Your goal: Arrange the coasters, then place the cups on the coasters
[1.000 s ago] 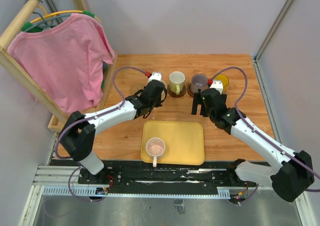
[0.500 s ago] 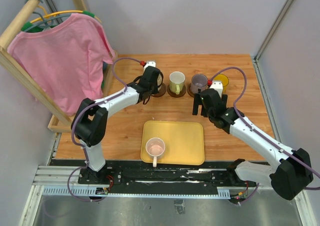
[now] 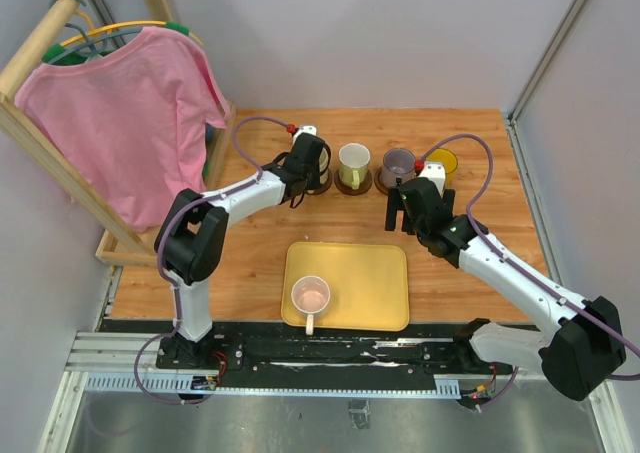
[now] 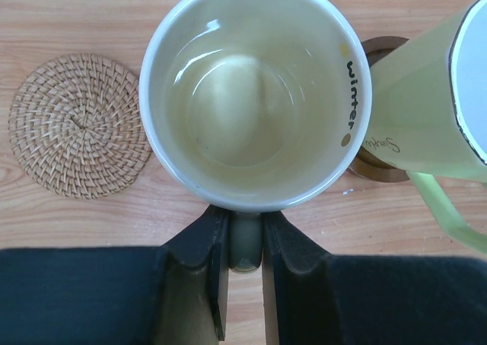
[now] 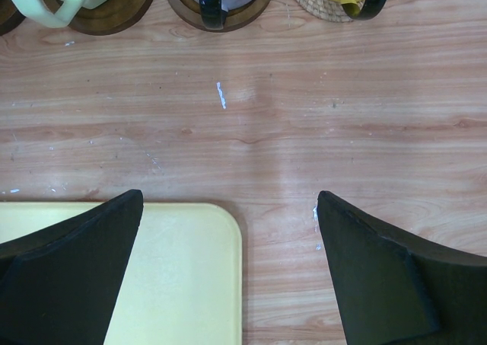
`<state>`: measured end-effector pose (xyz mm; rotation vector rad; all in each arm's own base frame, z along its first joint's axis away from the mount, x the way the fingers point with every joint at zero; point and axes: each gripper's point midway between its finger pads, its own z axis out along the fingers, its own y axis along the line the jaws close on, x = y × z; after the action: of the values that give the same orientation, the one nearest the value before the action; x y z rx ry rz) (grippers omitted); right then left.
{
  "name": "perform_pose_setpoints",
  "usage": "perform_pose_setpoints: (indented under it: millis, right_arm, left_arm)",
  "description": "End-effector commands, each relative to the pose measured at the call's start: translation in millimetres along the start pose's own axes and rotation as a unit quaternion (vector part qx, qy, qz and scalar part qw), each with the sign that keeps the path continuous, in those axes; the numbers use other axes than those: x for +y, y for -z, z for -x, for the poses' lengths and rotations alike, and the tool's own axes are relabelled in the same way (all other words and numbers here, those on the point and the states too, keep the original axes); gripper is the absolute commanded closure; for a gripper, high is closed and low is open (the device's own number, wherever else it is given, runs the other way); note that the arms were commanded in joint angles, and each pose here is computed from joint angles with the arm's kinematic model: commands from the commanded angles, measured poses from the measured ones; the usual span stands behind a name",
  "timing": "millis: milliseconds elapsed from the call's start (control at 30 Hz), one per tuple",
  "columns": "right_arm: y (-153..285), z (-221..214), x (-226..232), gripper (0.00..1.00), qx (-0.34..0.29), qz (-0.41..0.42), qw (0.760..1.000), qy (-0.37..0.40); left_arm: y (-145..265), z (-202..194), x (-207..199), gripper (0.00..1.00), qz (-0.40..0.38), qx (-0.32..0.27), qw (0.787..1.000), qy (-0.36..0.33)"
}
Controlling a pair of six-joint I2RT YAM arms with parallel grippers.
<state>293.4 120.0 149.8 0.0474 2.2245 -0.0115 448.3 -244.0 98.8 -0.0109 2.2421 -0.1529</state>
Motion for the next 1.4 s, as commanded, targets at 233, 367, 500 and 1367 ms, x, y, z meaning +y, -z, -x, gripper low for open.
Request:
perform_pose_setpoints:
  millis: [233, 367, 500, 1367]
  right_arm:
    - [0, 0, 5, 0.02, 0.001, 0.003, 1.0, 0.009]
    - [0, -2, 11, 0.02, 0.008, 0.02, 1.0, 0.008]
    - [-1, -2, 12, 0.02, 0.009, 0.022, 1.0, 0.008]
    - [-2, -1, 20, 0.02, 0.013, 0.038, 0.999, 0.008]
  left_arm:
    - [-7, 43, -12, 0.99, -0.016, -0.063, 0.997, 0.033]
    - [-10, 42, -12, 0.99, -0.015, -0.061, 0.998, 0.032]
    - [-12, 40, -11, 1.0, -0.014, -0.058, 0.998, 0.032]
    - [-2, 28, 4, 0.37, 0.013, -0.043, 0.998, 0.036]
